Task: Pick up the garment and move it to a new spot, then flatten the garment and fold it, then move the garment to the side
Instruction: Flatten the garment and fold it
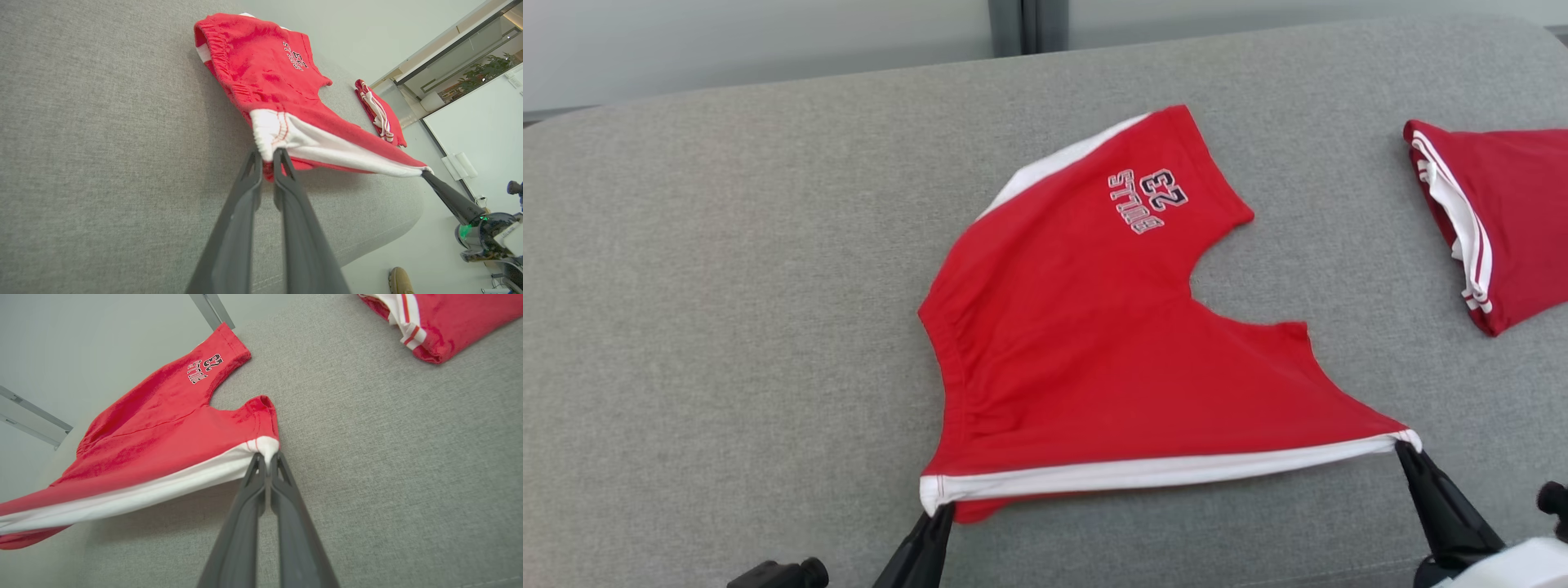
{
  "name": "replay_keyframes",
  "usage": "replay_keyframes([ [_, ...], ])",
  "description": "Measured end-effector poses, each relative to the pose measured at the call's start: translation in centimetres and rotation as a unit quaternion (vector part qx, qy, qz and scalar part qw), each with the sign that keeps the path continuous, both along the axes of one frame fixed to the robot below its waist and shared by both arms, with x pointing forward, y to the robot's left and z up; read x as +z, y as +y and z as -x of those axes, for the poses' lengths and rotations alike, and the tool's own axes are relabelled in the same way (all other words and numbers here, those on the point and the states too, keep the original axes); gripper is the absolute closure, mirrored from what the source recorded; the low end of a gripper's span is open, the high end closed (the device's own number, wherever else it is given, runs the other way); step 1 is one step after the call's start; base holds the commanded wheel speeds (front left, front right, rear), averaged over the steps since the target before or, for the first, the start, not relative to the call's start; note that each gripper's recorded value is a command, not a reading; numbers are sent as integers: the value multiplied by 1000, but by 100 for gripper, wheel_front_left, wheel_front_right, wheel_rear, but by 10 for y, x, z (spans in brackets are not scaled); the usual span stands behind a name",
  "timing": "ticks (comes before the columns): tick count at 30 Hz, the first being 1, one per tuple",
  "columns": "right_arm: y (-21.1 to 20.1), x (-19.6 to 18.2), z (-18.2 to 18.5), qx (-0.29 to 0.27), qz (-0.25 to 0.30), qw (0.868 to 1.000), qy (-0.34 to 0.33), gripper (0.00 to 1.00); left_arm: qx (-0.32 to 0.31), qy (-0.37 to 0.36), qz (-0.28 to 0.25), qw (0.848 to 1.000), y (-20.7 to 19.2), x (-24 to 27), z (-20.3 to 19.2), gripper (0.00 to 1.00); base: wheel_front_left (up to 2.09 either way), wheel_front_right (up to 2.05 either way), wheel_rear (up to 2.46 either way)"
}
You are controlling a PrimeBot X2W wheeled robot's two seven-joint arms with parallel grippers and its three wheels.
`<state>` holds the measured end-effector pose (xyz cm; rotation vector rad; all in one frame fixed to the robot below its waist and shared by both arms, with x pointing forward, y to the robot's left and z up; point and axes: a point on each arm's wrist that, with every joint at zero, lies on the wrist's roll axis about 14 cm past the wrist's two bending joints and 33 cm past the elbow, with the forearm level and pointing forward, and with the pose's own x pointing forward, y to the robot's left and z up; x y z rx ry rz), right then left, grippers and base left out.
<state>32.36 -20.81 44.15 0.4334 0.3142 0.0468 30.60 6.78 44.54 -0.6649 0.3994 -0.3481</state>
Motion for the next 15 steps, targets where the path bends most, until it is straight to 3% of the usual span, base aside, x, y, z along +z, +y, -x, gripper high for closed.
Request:
replay_keyframes([
  [7,-9,39,-9,14,9,999,-30,100,-6,6,42,999,-2,24,11,100,0,0,0],
  [15,9,71,-93,80,38,994,-56,100,4,10,110,994,-12,47,-43,100,0,0,0],
])
